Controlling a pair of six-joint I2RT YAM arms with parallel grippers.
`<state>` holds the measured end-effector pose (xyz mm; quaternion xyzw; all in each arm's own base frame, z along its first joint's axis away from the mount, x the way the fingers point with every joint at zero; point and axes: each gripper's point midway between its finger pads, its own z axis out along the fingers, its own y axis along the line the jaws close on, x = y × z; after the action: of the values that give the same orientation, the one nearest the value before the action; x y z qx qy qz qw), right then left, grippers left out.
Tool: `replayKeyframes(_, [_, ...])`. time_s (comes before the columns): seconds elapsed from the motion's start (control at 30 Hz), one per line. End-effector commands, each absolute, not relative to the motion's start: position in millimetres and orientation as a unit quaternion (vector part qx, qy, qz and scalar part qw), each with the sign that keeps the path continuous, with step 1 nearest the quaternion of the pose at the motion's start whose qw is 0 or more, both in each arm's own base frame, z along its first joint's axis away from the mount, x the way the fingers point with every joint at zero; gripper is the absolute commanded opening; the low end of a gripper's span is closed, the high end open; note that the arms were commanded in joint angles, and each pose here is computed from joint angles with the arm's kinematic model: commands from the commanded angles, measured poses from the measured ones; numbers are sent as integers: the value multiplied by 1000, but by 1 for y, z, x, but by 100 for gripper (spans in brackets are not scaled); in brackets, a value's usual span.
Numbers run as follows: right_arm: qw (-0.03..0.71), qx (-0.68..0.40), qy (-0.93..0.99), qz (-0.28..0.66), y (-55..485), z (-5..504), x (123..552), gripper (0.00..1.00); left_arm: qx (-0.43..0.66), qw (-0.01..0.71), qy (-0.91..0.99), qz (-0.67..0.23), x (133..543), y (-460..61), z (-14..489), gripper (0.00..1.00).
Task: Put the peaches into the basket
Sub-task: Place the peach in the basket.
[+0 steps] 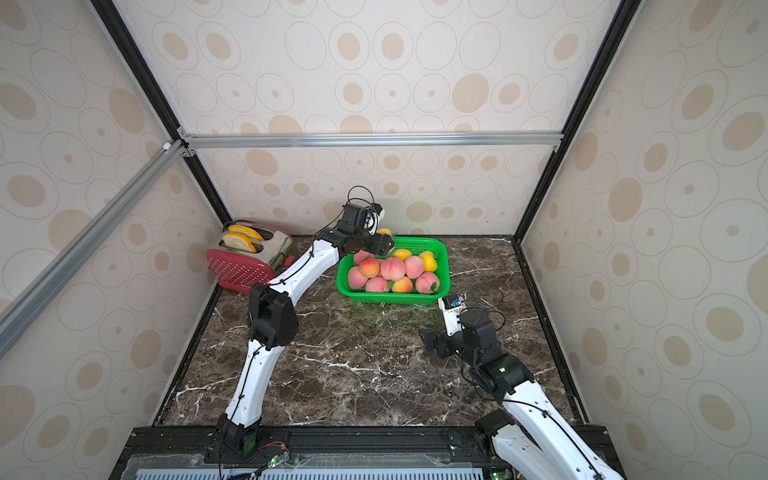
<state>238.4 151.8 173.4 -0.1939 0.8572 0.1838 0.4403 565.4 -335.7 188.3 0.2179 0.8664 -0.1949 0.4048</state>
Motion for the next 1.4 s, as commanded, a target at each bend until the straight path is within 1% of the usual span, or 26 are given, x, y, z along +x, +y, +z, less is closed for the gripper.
replayKeyframes(0.0, [440,-195,856,187,153,171,238,98,215,419,860,-197,575,-333,195,82])
replayKeyframes(0.33, [447,-199,852,186,154,174,241,99,204,403,872,-187,585,-316,171,83])
replayKeyframes(0.83, [456,-200,850,172,153,180,246,99,207,388,879,-184,585,-313,154,83])
replayKeyframes(1.07, [453,-199,852,172,153,177,247,99,209,391,878,-183,584,-312,158,89])
replayKeyframes(1.13, [453,-199,852,171,152,178,247,99,209,392,877,-182,584,-312,159,89])
replayKeyframes(1.27, [455,-199,852,166,150,178,246,99,207,393,877,-181,585,-311,161,95])
replayKeyframes(1.37, [458,-199,851,162,148,179,245,99,207,394,877,-181,585,-311,161,95])
